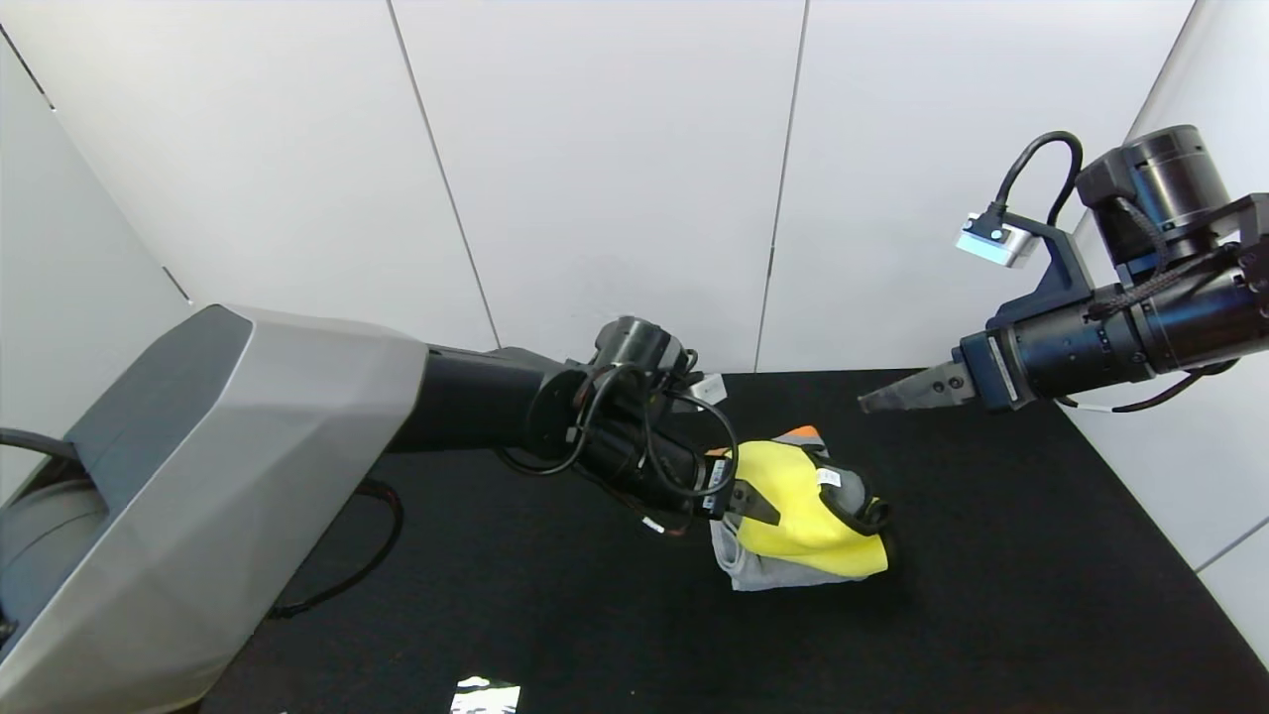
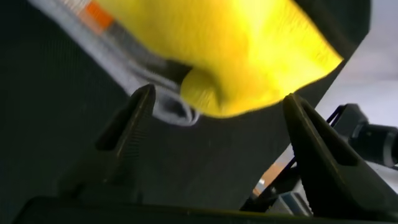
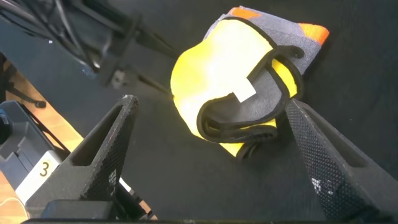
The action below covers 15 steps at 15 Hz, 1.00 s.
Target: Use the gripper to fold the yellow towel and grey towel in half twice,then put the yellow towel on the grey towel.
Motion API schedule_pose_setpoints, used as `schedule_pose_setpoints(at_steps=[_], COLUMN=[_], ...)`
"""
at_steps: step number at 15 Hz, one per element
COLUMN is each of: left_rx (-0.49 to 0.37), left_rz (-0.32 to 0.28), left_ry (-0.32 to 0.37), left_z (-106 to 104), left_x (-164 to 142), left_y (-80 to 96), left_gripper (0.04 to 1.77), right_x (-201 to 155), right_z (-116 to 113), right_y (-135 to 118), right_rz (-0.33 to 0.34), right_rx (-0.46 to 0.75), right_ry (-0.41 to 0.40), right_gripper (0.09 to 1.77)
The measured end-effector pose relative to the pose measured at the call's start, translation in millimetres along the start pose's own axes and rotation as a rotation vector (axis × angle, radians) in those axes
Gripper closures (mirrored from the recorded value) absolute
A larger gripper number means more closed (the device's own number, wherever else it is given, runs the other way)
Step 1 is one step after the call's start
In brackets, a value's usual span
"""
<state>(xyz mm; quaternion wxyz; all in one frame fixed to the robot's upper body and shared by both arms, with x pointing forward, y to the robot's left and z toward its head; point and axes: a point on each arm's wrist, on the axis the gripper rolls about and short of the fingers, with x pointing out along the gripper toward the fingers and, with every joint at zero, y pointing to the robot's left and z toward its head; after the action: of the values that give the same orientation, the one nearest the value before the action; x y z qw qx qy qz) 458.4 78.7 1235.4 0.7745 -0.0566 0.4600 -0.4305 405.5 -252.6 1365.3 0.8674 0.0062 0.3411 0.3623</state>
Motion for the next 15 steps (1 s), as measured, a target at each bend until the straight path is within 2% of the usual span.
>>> schedule_pose_setpoints(at_steps=[4, 7, 12, 15], left_rx=[0.014, 0.03, 0.046, 0.033], left_rz=[0.095, 0.176, 0.33, 0.364], left_ry=[0.015, 0.031, -0.029, -0.055], left_z=[1.7, 0.6, 3.0, 0.8], left_x=[-29.9, -52.2, -82.0, -98.0], left_y=[3.1, -2.1, -9.4, -6.2], left_gripper=[0.24, 0.19, 0.15, 0.13], right_x=[0.7, 1.1, 2.6, 3.7], right_z=[-0.1, -0.1, -0.2, -0.2], right_y=[0.2, 0.0, -0.9, -2.0], right_rz=[0.001, 0.002, -0.002, -0.012], right_rx=[0.0, -0.001, -0.002, 0.0], right_ry=[0.002, 0.002, 0.004, 0.007], right_gripper=[0.15, 0.15, 0.15, 0.15])
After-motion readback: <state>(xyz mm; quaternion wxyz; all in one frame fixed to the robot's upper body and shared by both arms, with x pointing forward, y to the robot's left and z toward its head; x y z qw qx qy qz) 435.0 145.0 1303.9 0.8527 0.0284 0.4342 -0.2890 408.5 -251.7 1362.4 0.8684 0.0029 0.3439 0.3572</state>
